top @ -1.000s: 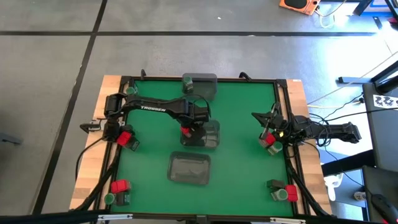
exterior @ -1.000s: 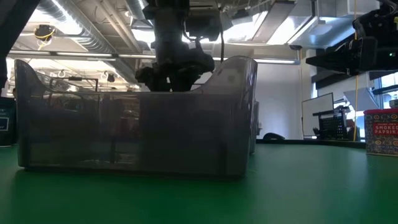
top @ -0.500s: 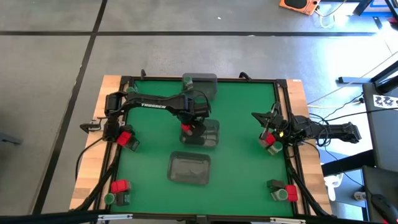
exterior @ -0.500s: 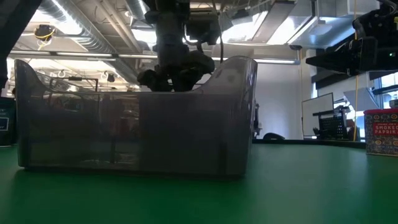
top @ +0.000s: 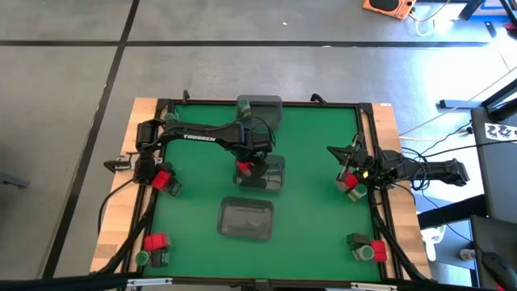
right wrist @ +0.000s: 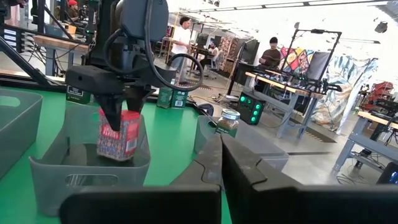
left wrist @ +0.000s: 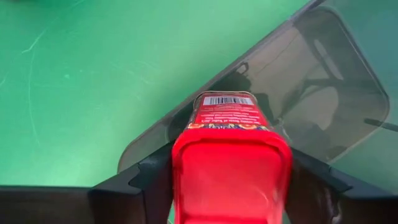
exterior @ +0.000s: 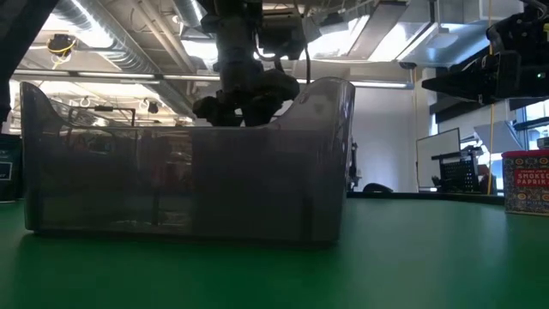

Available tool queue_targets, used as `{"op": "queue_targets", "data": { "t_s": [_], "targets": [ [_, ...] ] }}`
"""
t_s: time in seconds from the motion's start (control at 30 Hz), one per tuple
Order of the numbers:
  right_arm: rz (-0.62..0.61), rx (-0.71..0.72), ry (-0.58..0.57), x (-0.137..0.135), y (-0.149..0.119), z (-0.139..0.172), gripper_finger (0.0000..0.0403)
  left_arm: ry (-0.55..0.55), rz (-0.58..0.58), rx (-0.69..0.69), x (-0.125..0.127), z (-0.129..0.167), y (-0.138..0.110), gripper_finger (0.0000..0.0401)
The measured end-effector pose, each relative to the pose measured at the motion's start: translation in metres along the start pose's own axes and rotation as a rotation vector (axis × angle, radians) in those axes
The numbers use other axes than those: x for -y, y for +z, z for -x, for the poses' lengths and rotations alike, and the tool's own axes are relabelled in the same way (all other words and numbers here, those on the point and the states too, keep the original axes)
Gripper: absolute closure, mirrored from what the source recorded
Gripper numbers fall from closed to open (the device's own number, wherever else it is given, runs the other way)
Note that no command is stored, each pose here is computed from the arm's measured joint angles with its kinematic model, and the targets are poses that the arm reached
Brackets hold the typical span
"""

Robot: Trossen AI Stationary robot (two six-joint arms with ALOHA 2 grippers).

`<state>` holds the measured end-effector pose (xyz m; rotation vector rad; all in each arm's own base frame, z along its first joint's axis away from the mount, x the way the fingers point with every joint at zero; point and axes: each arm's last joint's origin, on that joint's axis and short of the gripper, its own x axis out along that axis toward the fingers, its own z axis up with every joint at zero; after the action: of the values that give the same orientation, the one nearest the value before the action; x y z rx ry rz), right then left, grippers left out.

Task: Sort spices by type
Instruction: Put the red seasoning can into the middle gray bin

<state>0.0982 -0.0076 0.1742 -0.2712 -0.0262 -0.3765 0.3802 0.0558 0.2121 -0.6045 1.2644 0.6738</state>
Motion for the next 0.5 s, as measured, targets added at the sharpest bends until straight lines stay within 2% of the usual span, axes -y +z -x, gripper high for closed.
{"op": "queue_targets", "data": {
  "t_s": [0.23, 0.37, 0.5],
  "targets": [
    [0.002, -0.005, 0.001, 0.000, 0.000, 0.000, 0.0397, -0.030, 0.003, -0.024, 0.000, 0.000, 0.000, 0.0088],
    [0.002, -0.005, 0.001, 0.000, 0.000, 0.000, 0.0397, -0.088, -0.014, -0.050, 0.002, 0.006, 0.002, 0.0081],
    [0.002, -0.004, 0.001, 0.000, -0.001, 0.000, 0.0397, -0.102, -0.065, -0.038, 0.006, 0.016, 0.004, 0.0084]
  ]
}}
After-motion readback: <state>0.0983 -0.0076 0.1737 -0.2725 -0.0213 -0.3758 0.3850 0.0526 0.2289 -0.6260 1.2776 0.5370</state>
